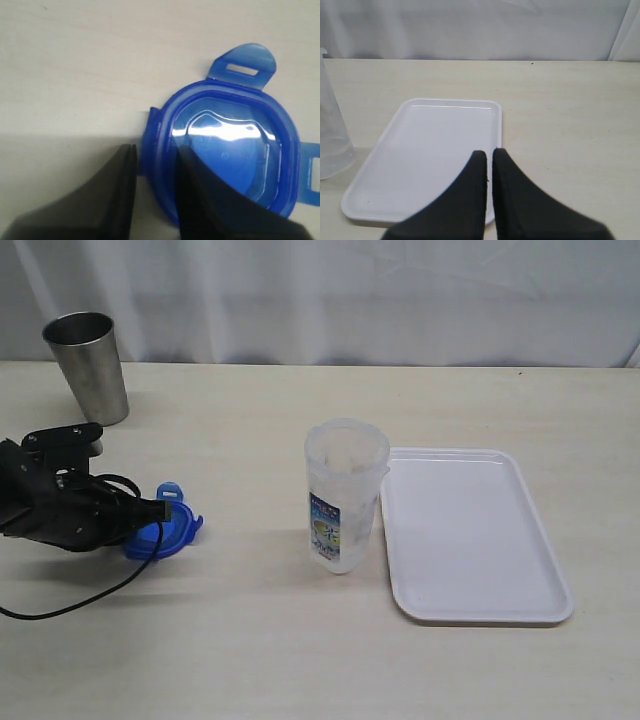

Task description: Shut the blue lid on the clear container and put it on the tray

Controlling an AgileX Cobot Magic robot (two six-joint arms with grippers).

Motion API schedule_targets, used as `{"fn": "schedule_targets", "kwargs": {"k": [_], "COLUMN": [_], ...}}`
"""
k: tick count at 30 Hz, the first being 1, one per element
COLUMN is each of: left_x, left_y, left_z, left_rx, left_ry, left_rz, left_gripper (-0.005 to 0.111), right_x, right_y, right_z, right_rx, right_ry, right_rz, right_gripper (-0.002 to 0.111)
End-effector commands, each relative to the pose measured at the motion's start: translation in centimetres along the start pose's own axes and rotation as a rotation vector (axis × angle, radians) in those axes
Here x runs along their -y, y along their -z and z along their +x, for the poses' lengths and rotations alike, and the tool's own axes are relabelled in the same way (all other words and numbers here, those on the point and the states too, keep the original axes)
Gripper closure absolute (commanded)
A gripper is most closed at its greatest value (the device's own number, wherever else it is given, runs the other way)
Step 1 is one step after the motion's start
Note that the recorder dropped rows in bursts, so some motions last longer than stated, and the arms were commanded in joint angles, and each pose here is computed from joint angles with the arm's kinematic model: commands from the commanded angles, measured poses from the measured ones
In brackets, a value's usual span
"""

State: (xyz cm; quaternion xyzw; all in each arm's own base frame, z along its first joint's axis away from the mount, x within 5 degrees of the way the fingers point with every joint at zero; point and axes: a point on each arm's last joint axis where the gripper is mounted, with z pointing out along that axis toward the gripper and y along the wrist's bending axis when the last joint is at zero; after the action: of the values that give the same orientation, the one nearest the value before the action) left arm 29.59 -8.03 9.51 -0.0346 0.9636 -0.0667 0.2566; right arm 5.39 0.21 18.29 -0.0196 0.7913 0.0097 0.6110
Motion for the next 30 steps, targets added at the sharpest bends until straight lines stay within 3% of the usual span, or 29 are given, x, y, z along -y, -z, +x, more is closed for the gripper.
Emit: {"fn": "schedule_targets", "kwargs": {"k": [1,19,30], "left_x": [0.2,0.0,-0.3], "left_y": [0.9,1.0,-0.2], "left_z": [-0.4,-1.0,-0.3], "left_rx": [0.027,0.092,0.052], "left_ry": [-0.032,-0.081,-0.083], "left_rz": [0.013,-0.019,-0.035], "left_gripper": [0.081,0.081,0.081], "right_x": [0.0,0.0,0.0], "right_y": [0.0,0.0,0.0], "right_z": [0.0,0.0,0.0], "right_rx": [0.005,0.005,0.005], "right_ry": [0.004,0.004,0.004], "right_rz": [0.005,0.005,0.005], "right_gripper": [0.104,0.104,0.104]}}
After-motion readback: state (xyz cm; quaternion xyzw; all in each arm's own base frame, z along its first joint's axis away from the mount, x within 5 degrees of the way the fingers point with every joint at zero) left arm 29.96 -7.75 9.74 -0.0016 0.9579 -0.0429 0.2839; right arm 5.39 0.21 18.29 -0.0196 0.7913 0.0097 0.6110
